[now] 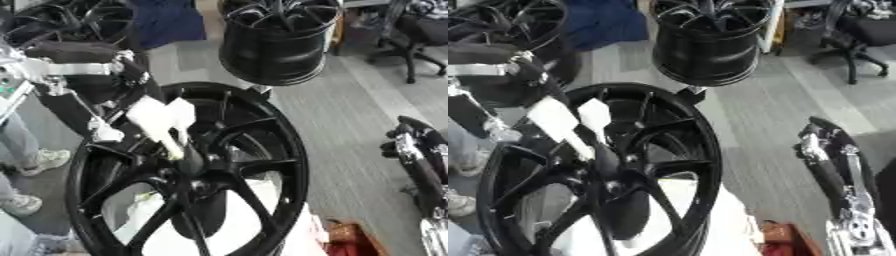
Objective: Pull the pin out of the wheel hub.
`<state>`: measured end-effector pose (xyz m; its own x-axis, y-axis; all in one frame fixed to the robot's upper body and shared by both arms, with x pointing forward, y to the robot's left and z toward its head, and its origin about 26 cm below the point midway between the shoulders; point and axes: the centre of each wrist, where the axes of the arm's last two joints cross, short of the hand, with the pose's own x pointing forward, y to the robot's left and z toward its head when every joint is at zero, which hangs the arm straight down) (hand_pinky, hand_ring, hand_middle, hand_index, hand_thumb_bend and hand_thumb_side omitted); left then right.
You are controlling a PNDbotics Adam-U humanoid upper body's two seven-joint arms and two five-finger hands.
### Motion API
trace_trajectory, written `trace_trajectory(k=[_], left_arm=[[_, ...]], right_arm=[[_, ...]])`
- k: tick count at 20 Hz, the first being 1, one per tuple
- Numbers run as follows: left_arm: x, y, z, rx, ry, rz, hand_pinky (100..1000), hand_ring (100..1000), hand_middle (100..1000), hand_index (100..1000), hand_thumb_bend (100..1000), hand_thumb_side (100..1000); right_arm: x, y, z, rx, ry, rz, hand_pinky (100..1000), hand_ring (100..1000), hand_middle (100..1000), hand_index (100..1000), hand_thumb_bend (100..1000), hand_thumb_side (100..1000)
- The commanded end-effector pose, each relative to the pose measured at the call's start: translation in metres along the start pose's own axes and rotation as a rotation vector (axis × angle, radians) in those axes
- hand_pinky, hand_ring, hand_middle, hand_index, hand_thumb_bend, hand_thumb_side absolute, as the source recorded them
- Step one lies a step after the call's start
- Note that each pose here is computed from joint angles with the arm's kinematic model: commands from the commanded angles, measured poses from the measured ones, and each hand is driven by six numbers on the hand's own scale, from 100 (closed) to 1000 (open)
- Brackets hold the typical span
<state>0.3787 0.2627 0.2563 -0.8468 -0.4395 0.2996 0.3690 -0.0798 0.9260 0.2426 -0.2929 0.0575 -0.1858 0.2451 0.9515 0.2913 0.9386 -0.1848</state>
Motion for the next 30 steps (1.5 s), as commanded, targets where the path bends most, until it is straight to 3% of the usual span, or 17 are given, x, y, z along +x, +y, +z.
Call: trace_trajectory(k=[1,5,6,7,8,9,10,12,15,17,20,22,30], left_arm=[[-0.016,0.013,0.053,-0.005,0.120,-0.026,350,208,360,568,100,195],[-0.045,-0.005,0.112,0.055,0.380,0.082,412,280,542,745,100,193],[-0.051,-0.011,0.128,0.069,0.447,0.111,433,308,597,796,153,190],[-0.057,-0.018,0.142,0.084,0.511,0.144,464,353,671,843,234,245],[-0.063,-0.027,0.156,0.104,0.576,0.179,481,380,719,872,291,435],[-0.068,-0.037,0.168,0.124,0.636,0.215,481,380,719,872,291,435],[-0.074,-0.049,0.180,0.147,0.696,0.254,507,422,792,904,374,666],[-0.082,-0.070,0.201,0.200,0.808,0.326,522,452,841,918,407,805],[-0.092,-0.094,0.228,0.303,0.963,0.412,534,472,868,923,387,866],[-0.095,-0.105,0.240,0.368,1.034,0.438,531,472,856,919,326,869],[-0.092,-0.120,0.248,0.455,1.073,0.432,522,465,812,900,127,765],[-0.088,-0.128,0.247,0.522,1.059,0.434,519,460,771,871,100,711],[-0.065,-0.178,0.196,0.819,0.849,0.507,507,457,655,810,100,705]], right_arm=[[0.004,-0.004,-0.002,-0.016,-0.020,0.009,579,567,587,806,100,549],[0.004,-0.005,-0.002,-0.025,-0.018,0.012,579,567,587,806,100,548],[0.004,-0.006,-0.002,-0.027,-0.018,0.013,579,567,587,806,100,548],[0.004,-0.006,-0.002,-0.028,-0.018,0.013,579,567,587,806,100,547],[0.004,-0.006,-0.002,-0.029,-0.018,0.013,579,567,587,806,100,547],[0.004,-0.006,-0.002,-0.028,-0.018,0.013,579,567,587,806,100,547],[0.004,-0.006,-0.002,-0.030,-0.017,0.012,579,567,587,806,100,547],[0.003,-0.006,-0.001,-0.033,-0.013,0.013,579,567,586,806,100,546],[0.003,-0.007,-0.001,-0.038,-0.012,0.013,579,567,586,806,100,546],[0.003,-0.006,-0.001,-0.038,-0.012,0.011,579,567,586,806,100,547],[0.004,-0.006,-0.001,-0.036,-0.014,0.011,579,567,586,806,100,546],[0.004,-0.006,-0.001,-0.039,-0.014,0.010,579,567,586,806,100,546],[0.005,-0.004,-0.002,-0.042,-0.017,-0.003,579,566,586,806,100,544]])
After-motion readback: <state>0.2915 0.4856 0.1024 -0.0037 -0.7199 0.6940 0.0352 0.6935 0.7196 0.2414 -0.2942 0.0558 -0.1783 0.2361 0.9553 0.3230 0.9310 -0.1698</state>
